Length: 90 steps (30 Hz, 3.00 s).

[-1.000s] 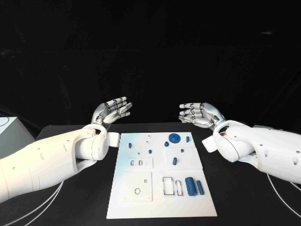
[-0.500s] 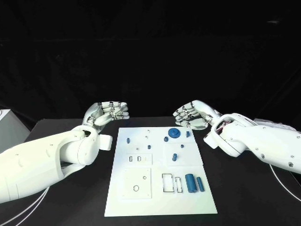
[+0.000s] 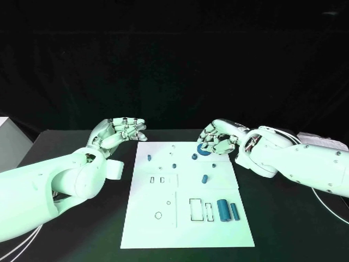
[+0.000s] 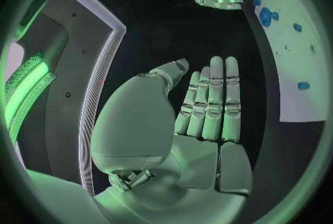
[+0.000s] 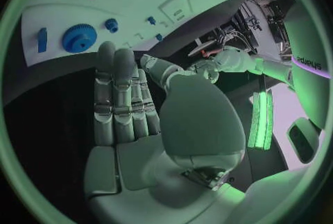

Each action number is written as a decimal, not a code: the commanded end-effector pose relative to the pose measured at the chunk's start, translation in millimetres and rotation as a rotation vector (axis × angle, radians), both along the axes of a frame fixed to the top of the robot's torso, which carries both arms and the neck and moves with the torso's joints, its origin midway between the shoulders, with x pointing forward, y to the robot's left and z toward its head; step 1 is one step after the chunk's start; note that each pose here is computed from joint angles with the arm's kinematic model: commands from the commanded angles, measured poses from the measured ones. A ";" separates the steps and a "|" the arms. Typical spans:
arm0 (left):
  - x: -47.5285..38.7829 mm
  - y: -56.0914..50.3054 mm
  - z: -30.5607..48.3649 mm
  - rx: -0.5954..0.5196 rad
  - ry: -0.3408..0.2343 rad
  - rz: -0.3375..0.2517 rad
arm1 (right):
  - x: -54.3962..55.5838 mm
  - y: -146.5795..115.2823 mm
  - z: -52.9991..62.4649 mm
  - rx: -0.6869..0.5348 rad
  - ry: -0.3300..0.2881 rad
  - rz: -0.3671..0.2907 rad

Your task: Assemble the parts on the task board

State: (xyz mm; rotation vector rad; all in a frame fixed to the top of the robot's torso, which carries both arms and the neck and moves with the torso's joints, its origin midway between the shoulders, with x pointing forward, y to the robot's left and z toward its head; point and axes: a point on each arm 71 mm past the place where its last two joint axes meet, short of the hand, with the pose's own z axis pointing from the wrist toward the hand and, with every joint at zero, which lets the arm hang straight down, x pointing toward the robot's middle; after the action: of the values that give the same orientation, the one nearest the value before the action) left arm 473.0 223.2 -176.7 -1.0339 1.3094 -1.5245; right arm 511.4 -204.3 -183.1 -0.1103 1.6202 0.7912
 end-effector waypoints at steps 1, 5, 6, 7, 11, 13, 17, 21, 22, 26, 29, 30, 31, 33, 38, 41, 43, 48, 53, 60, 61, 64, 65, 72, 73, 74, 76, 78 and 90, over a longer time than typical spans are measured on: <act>-4.4 -6.6 3.9 -0.015 -0.001 -0.059 | 0.6 2.7 -3.4 -0.157 -0.027 -0.025; -6.5 -7.7 6.4 -0.019 0.000 -0.071 | 1.0 7.8 -3.1 -0.210 -0.054 -0.043; -6.8 -7.7 7.0 -0.020 0.000 -0.072 | 1.1 8.9 -2.9 -0.221 -0.061 -0.047; -7.0 -7.7 7.5 -0.020 -0.001 -0.074 | 1.3 9.8 -2.8 -0.232 -0.069 -0.051; -7.2 -7.4 10.1 -0.021 -0.002 -0.079 | 2.1 12.6 -2.7 -0.267 -0.090 -0.067; -7.3 -7.3 11.3 -0.022 -0.002 -0.081 | 2.0 14.3 -2.6 -0.280 -0.098 -0.073; -7.8 -7.1 12.9 -0.022 -0.003 -0.085 | 1.9 16.9 -2.4 -0.298 -0.110 -0.082; -8.0 -7.1 14.0 -0.022 -0.002 -0.089 | 1.1 20.1 -2.3 -0.308 -0.115 -0.089; -8.0 -7.0 14.2 -0.022 -0.002 -0.090 | 1.0 20.7 -2.3 -0.309 -0.115 -0.088; -8.0 -7.1 14.6 -0.022 -0.002 -0.092 | -0.1 24.5 -3.0 -0.317 -0.111 -0.082; -8.0 -6.9 14.7 -0.022 -0.001 -0.094 | -0.2 26.7 -4.2 -0.320 -0.108 -0.078; -8.0 -6.9 14.7 -0.022 0.000 -0.094 | -0.2 27.0 -4.5 -0.321 -0.107 -0.078; -8.0 -6.8 14.8 -0.022 0.000 -0.095 | 0.0 27.4 -5.1 -0.322 -0.106 -0.078; -8.2 -6.5 14.9 -0.022 0.001 -0.096 | 0.5 27.8 -6.1 -0.325 -0.106 -0.080; -8.4 -5.4 15.0 -0.022 0.003 -0.098 | 1.4 27.7 -8.2 -0.334 -0.103 -0.085; -8.5 -4.8 15.0 -0.022 0.005 -0.100 | 1.3 27.7 -8.7 -0.339 -0.103 -0.086; -8.5 -4.5 15.0 -0.022 0.006 -0.101 | 1.2 27.8 -8.9 -0.342 -0.103 -0.086; -8.3 -4.9 14.8 -0.022 0.008 -0.105 | 0.8 28.5 -9.1 -0.347 -0.108 -0.086; -8.1 -4.6 14.7 -0.022 0.010 -0.106 | 1.3 28.5 -10.0 -0.354 -0.113 -0.088; -8.1 -4.5 14.5 -0.022 0.012 -0.109 | 0.5 30.0 -11.8 -0.353 -0.111 -0.084; -8.0 -4.5 14.5 -0.022 0.013 -0.109 | 0.2 30.5 -12.2 -0.353 -0.110 -0.082; -8.0 -4.6 14.4 -0.022 0.014 -0.109 | -0.1 31.4 -13.3 -0.351 -0.107 -0.081; -8.1 -4.8 14.4 -0.021 0.015 -0.109 | -0.1 31.5 -13.6 -0.350 -0.107 -0.081; -8.3 -4.5 14.7 -0.019 0.016 -0.106 | -0.1 30.3 -13.2 -0.333 -0.118 -0.093; -8.2 -4.4 14.7 -0.019 0.016 -0.105 | -0.2 30.2 -12.8 -0.328 -0.123 -0.095; -8.2 -4.2 14.7 -0.019 0.016 -0.104 | -0.5 30.0 -12.4 -0.322 -0.128 -0.098; -8.0 -3.9 14.8 -0.018 0.017 -0.103 | -1.1 29.7 -11.2 -0.307 -0.142 -0.106; -7.9 -3.7 14.7 -0.018 0.017 -0.103 | -1.7 29.5 -9.9 -0.294 -0.155 -0.112; -6.4 -2.5 14.1 -0.015 0.020 -0.100 | -6.3 32.5 -0.7 -0.230 -0.206 -0.142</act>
State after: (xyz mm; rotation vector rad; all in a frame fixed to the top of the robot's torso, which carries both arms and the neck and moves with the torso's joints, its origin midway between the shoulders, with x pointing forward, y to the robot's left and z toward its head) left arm 466.6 223.0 -164.4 -1.0220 1.3781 -1.5836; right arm 504.9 -171.3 -188.4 -0.2554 1.5449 0.4722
